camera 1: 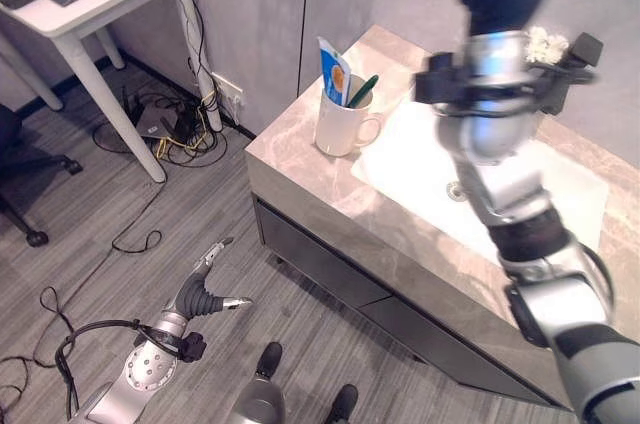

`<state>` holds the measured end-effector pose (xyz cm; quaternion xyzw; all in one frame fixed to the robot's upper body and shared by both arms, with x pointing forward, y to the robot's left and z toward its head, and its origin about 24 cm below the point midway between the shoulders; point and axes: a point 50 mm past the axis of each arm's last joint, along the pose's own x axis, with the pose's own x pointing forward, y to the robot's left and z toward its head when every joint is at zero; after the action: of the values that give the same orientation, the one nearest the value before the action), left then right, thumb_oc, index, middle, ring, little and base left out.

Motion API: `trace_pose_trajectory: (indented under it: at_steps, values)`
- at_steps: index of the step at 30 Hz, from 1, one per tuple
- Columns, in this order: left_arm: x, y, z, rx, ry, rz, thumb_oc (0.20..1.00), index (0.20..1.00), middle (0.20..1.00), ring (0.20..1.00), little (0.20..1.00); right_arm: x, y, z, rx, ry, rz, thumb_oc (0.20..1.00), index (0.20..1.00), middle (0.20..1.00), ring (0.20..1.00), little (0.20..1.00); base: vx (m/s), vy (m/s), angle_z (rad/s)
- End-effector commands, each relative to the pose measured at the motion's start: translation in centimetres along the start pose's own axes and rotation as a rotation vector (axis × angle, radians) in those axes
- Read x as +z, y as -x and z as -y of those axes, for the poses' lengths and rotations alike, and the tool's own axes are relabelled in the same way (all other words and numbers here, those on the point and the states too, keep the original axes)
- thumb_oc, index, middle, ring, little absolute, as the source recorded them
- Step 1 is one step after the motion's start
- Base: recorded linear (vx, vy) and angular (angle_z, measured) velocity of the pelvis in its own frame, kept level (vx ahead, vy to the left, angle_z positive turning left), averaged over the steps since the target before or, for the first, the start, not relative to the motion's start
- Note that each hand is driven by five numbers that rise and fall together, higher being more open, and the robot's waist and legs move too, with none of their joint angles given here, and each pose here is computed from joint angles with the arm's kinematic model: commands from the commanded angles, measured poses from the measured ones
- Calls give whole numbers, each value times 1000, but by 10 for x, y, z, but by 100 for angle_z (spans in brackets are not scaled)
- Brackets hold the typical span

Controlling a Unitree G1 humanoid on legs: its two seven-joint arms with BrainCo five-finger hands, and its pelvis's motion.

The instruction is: Put brush and paste in cup on sink, flatten towel.

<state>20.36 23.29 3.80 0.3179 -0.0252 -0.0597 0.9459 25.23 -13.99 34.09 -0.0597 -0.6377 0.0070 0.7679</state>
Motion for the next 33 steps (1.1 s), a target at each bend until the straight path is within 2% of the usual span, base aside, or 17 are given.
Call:
trace_pose_trajectory:
  at_steps: [1,2,3,5,8,9,13,15,19,21,22,23,24,25,26,28,33]
  values:
    - [21,6,-19,139,108,125,1000,1000,1000,1000,1000,16,23,44,-8,411,119,1000,1000,1000,1000,1000,0,0,0]
    - [27,9,-24,172,150,152,840,840,840,840,840,21,35,62,-20,553,117,1000,1000,1000,1000,1000,0,0,0]
    - [32,12,-32,205,170,175,200,200,200,200,200,27,46,79,-26,687,114,1000,1000,1000,1000,1000,15,3,-11]
    - [48,20,-54,288,141,265,200,200,200,200,200,37,73,133,-101,971,4,1000,1000,1000,1000,1000,25,1,-16]
    - [59,30,-73,369,217,317,200,200,200,200,200,44,127,190,-242,1164,-283,1000,1000,1000,1000,1000,-6,0,-8]
    - [59,30,-73,365,218,316,200,200,200,200,200,45,127,191,-243,1164,-285,1000,1000,1000,1000,1000,20,-6,-13]
    - [67,43,-90,415,335,361,200,200,200,200,200,52,225,250,-522,1305,-754,1000,1000,1000,1000,1000,-7,-13,-29]
    - [62,44,-97,456,353,353,200,200,200,200,200,51,262,260,-635,1272,-911,1000,1000,1000,1000,1000,-79,7,-30]
    - [47,40,-99,495,393,299,200,200,200,200,200,63,321,266,-723,1254,-1177,1000,1000,1000,1000,1000,-37,3,-25]
    - [38,39,-95,490,451,263,200,200,200,200,200,66,375,260,-787,1189,-1447,1000,1000,1000,1000,1000,-62,31,-19]
    - [37,39,-96,491,451,263,200,200,200,200,200,65,375,261,-787,1185,-1447,1000,1000,1000,1000,1000,-37,10,-8]
    - [34,37,-93,478,454,244,200,200,200,200,200,64,404,247,-862,1047,-1581,1000,1000,1000,1000,1000,-13,-3,-12]
    - [34,37,-94,479,453,244,200,200,200,200,200,64,404,248,-864,1039,-1582,1000,1000,1000,1000,1000,-38,-8,-17]
    - [27,33,-90,456,469,212,200,200,200,200,200,71,440,231,-896,834,-1789,1000,1000,1000,1000,1000,-25,-6,-18]
    - [27,33,-91,457,470,212,200,200,200,200,200,71,440,233,-896,829,-1787,1000,1000,1000,1000,1000,-23,-15,-9]
    - [24,28,-89,422,485,201,200,200,200,200,200,71,463,215,-744,712,-2007,1000,1000,1000,1000,1000,6,-9,-2]
    - [23,19,-87,373,490,194,200,200,200,200,200,68,491,175,-533,553,-2242,1000,1000,1000,1000,1000,22,-13,1]
